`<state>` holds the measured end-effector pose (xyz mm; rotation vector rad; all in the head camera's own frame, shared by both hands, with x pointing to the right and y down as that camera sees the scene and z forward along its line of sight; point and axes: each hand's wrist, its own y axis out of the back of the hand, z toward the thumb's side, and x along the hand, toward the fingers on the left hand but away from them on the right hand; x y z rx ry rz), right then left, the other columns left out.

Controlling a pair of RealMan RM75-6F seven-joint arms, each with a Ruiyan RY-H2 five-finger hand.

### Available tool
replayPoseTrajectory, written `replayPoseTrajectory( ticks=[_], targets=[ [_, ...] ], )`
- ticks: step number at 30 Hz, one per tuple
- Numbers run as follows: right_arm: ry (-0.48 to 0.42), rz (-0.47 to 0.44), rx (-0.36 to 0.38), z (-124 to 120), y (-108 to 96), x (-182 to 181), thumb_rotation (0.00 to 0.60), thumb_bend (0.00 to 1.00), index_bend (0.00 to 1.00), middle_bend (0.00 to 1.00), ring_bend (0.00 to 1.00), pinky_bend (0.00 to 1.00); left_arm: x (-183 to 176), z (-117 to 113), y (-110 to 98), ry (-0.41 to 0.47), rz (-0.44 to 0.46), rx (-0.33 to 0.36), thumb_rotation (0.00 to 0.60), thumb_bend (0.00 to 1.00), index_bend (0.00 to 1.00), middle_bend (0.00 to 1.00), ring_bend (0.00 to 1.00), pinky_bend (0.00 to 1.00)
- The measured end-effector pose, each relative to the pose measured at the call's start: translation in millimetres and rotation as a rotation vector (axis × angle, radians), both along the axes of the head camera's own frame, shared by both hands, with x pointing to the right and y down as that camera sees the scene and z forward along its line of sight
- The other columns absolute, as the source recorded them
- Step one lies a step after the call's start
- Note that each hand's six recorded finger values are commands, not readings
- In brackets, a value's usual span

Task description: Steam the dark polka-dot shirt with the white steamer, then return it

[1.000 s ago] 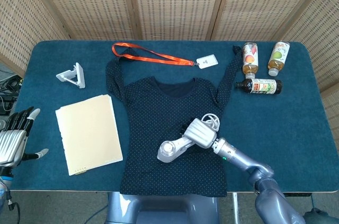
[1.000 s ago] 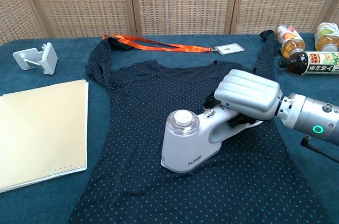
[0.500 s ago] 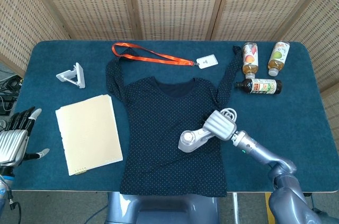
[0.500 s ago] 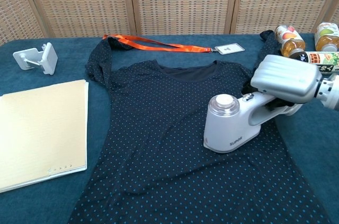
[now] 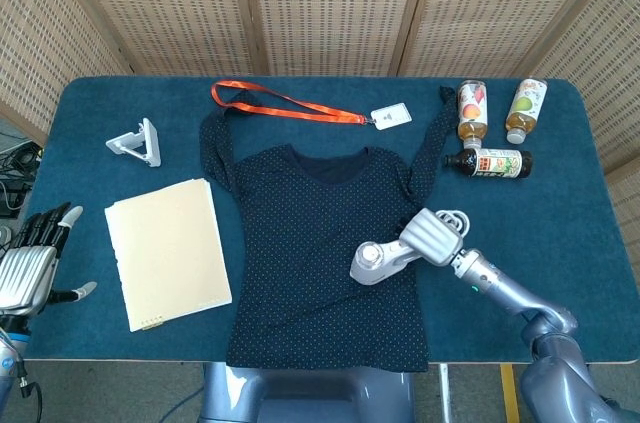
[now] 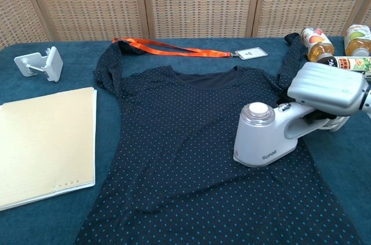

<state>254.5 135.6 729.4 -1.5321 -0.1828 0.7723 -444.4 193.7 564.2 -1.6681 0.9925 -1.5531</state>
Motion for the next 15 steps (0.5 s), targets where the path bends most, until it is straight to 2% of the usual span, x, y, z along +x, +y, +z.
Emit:
replayPoseTrajectory(
  ticks=[6,15],
  targets=[
    [-0.091,-0.110,-0.018,-4,24,-34,0.600,1.00,0.91,0.72,0.78,0.95,2,0,1,0.002,0.008,0.000,0.600,0.00,0.00,0.00,0.00,0.00],
    [-0.178,-0.265,-0.037,-8,60,-69,0.600,1.00,0.92,0.72,0.79,0.95,1,0,2,-0.001,0.011,-0.002,0.600,0.00,0.00,0.00,0.00,0.00]
  ],
)
